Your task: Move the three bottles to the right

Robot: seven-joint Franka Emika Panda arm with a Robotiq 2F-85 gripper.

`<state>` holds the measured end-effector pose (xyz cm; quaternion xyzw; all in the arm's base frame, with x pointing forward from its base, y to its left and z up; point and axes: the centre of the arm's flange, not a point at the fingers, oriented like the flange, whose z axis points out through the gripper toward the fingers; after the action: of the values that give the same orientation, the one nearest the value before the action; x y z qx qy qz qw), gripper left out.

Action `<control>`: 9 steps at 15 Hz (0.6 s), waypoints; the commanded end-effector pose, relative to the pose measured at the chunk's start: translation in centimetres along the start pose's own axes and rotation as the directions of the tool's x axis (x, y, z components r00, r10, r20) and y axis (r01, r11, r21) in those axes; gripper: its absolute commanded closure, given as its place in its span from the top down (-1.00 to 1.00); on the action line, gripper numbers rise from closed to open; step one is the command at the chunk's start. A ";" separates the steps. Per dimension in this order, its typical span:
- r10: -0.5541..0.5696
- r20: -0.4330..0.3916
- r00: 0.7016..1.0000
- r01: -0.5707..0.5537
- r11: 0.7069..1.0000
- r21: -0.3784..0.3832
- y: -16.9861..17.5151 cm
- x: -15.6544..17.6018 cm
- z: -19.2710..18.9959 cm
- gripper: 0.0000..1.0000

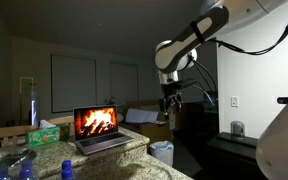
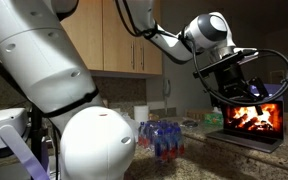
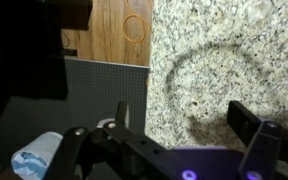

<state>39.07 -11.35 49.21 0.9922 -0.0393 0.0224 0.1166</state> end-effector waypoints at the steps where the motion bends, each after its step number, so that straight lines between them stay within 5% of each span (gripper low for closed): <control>1: -0.137 -0.058 0.989 0.134 0.990 -0.053 -1.8 7.4 -1.4 1.00; 5: -0.328 -0.083 0.941 0.321 0.943 -0.087 -7.5 14.2 -3.3 1.00; 9: -0.514 -0.096 0.852 0.508 0.857 -0.087 -13.7 16.5 -3.4 1.00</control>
<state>53.90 -0.65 50.32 0.9749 0.1601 0.0552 0.1442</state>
